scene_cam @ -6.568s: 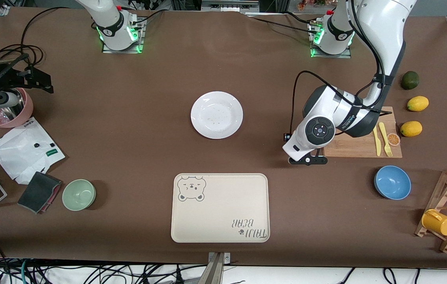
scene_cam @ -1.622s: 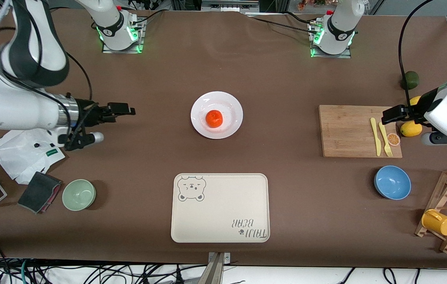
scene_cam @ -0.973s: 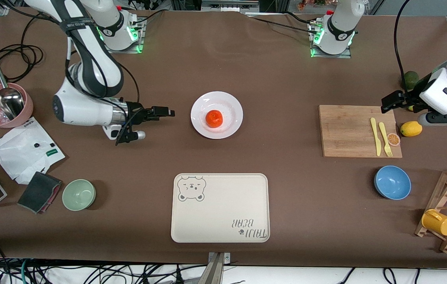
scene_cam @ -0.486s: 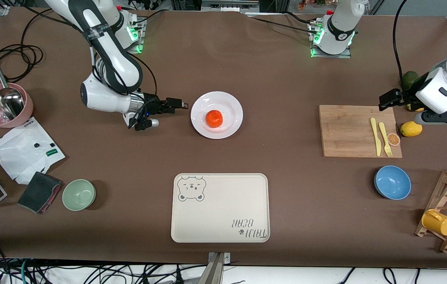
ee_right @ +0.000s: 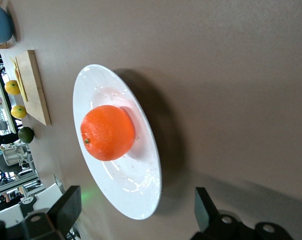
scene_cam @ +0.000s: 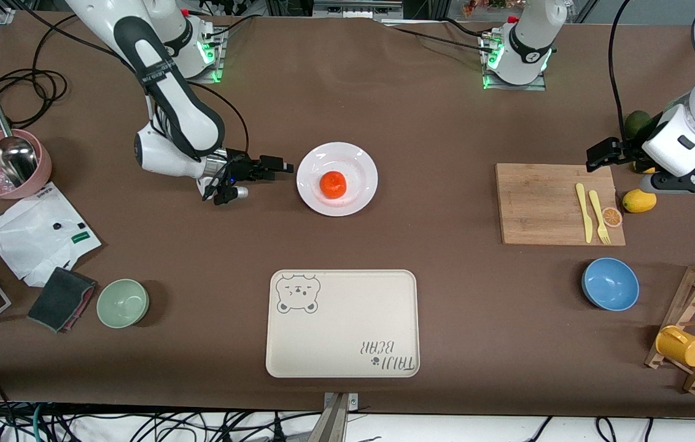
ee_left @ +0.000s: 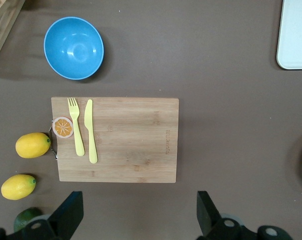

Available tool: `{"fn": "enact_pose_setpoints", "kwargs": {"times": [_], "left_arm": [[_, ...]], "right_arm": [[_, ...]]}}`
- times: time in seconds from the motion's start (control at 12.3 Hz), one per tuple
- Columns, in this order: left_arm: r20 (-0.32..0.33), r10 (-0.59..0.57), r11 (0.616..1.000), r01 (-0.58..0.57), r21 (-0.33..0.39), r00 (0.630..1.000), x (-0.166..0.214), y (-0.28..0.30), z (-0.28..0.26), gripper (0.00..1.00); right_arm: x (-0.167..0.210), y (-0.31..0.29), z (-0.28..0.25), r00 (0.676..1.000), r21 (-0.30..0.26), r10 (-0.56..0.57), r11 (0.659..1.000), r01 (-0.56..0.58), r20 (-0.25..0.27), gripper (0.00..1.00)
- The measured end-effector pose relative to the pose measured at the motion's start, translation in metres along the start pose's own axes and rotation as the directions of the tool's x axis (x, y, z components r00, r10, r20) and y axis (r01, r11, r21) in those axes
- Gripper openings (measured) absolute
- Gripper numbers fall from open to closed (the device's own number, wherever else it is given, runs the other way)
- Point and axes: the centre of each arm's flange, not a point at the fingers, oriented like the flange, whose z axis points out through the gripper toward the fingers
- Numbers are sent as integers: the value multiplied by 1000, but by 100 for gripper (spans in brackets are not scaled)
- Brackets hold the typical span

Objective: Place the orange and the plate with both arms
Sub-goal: 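Grip the plate rim with the right gripper and lift it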

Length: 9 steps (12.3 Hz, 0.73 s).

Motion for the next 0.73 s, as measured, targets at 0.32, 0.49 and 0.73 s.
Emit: {"fn": "enact_pose_setpoints", "kwargs": {"times": [0.32, 0.49, 0.73], "left_arm": [[0, 0, 1000, 0, 0, 1000, 0, 0, 0, 100], [0, 0, 1000, 0, 0, 1000, 0, 0, 0, 100], [0, 1, 1000, -1, 0, 1000, 0, 1, 0, 100]], "right_arm": [[-10, 1, 28, 1000, 19, 13, 1000, -12, -23, 100], [-14, 0, 37, 1000, 22, 12, 1000, -12, -29, 100], [-14, 4, 41, 999, 21, 21, 1000, -21, -28, 98]]}}
